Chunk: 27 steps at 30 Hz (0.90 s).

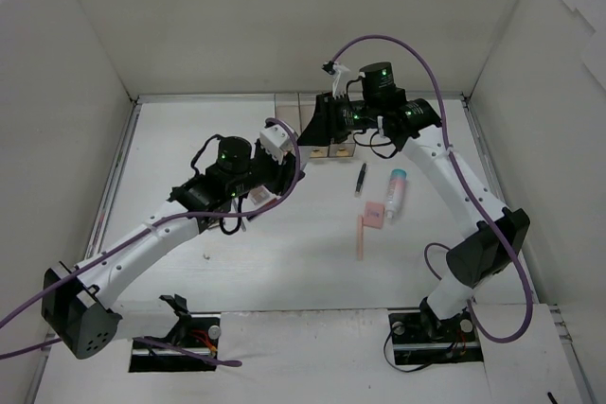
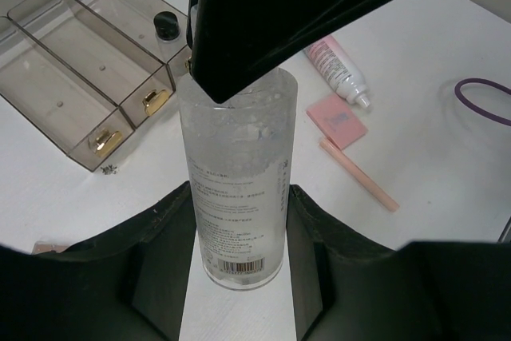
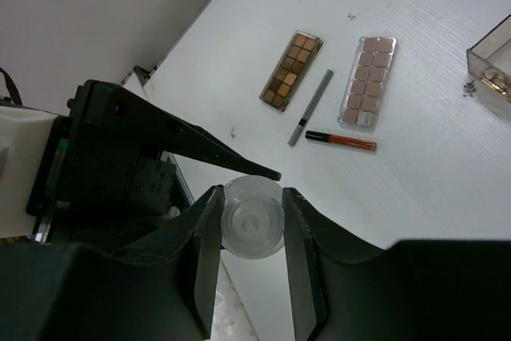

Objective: Organize the makeup

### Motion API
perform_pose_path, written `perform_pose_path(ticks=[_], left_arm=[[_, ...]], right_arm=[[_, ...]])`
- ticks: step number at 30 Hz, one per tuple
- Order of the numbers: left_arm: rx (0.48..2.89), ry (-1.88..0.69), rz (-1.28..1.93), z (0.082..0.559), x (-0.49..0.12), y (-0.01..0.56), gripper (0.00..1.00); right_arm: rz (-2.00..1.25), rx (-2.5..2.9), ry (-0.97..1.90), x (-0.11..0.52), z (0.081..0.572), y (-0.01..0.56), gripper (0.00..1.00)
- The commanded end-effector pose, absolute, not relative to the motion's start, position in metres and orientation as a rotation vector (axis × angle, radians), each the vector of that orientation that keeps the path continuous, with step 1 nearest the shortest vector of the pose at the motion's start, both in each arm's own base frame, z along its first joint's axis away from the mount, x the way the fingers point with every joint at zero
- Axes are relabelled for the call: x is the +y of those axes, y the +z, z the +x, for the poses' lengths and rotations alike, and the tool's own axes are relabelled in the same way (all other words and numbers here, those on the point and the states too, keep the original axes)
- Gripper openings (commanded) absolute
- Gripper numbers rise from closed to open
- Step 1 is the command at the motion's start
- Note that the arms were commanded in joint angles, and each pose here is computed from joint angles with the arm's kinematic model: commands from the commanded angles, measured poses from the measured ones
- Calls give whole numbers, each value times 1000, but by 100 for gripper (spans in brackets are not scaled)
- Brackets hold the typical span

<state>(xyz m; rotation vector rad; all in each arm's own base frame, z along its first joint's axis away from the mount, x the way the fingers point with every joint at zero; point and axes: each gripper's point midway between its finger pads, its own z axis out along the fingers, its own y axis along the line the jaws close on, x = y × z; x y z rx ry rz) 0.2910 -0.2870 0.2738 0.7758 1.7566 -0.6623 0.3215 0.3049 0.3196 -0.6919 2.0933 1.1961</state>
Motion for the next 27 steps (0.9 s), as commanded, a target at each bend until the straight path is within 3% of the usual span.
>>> perform_pose_path(ticks=[1,2,4,5,6,7,11,16,23,27], left_arm=[[1558,-677,745,298,-296,339,0],[1576,-664,737,300,-295,334,0],[1610,-644,710,304,-291,329,4],[1617,-640,699,304,-290,329,25],[1623,-634,688,305,-288,328,36],[1668,-620,677,304,-284,316,57],[1723,-568,581,306,-267,304,87],[1813,-473,436,301,-234,285,99],[1963,-420,237,282,-184,245,99],[2064,-318,128,274,-153,217,100]], right_arm=[[-737,1968,1198,305,314,349,6],[-736,1965,1188,304,315,350,0],[-725,1963,1161,301,320,349,0],[-715,1963,1148,300,323,350,0],[-699,1966,1132,295,329,350,0],[-682,1968,1109,292,334,349,0],[-603,1965,981,276,365,351,0],[-455,1971,699,246,425,347,0],[-310,1913,319,213,512,349,0],[-225,1935,160,200,556,315,0]])
